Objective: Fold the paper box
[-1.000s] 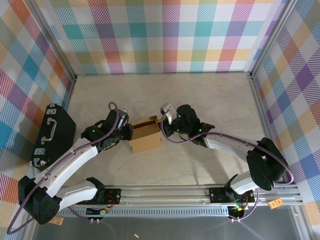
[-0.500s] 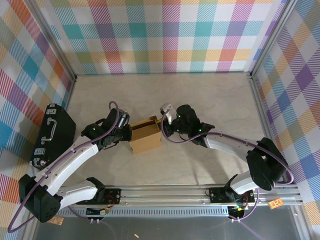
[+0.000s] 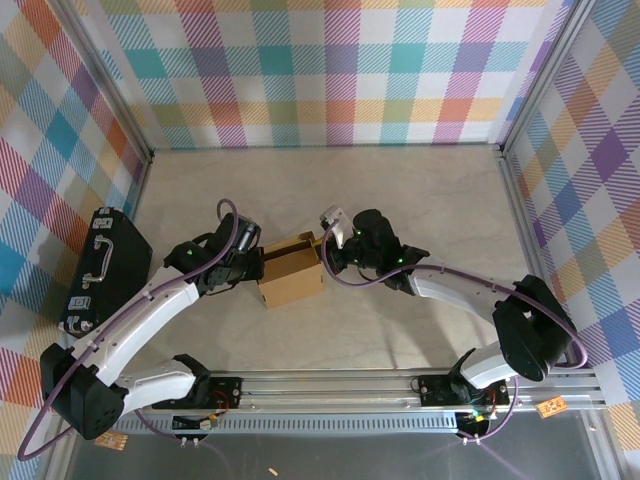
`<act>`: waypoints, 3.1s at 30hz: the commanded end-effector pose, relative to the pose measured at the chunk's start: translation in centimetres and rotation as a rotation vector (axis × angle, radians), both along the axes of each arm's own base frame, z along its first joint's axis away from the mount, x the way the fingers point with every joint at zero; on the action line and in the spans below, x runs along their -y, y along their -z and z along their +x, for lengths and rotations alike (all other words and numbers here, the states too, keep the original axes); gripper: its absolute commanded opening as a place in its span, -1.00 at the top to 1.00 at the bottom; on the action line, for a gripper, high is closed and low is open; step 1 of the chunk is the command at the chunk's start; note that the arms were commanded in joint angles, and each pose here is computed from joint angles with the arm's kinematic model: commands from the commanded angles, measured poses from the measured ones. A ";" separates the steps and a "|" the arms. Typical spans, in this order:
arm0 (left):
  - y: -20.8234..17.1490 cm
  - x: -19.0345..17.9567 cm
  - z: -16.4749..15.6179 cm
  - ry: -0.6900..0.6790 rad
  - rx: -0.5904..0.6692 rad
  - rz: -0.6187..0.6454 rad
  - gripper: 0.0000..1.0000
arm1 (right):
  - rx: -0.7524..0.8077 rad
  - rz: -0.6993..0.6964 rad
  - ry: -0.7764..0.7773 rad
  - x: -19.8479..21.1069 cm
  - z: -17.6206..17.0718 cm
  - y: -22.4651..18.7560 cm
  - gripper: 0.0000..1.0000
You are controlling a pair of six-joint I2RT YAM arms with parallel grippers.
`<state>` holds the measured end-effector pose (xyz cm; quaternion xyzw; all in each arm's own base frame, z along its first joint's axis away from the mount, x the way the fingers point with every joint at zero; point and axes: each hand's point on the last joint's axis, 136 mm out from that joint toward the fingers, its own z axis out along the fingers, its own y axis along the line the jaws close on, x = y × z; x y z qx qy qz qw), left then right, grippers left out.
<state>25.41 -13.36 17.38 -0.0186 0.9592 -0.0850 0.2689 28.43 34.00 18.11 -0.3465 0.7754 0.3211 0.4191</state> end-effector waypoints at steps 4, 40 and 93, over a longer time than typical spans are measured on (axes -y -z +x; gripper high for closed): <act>-0.6 1.9 -0.3 0.015 -0.037 -0.131 0.97 | -0.107 -0.090 -0.034 0.7 -2.0 4.0 0.88; -4.0 0.7 -2.2 0.229 0.132 -0.118 -0.52 | -0.093 -0.095 -0.043 0.8 -2.1 3.9 0.88; 0.8 3.0 -1.4 0.540 0.735 0.069 -0.98 | -0.046 -0.119 -0.071 1.0 -2.3 3.7 0.88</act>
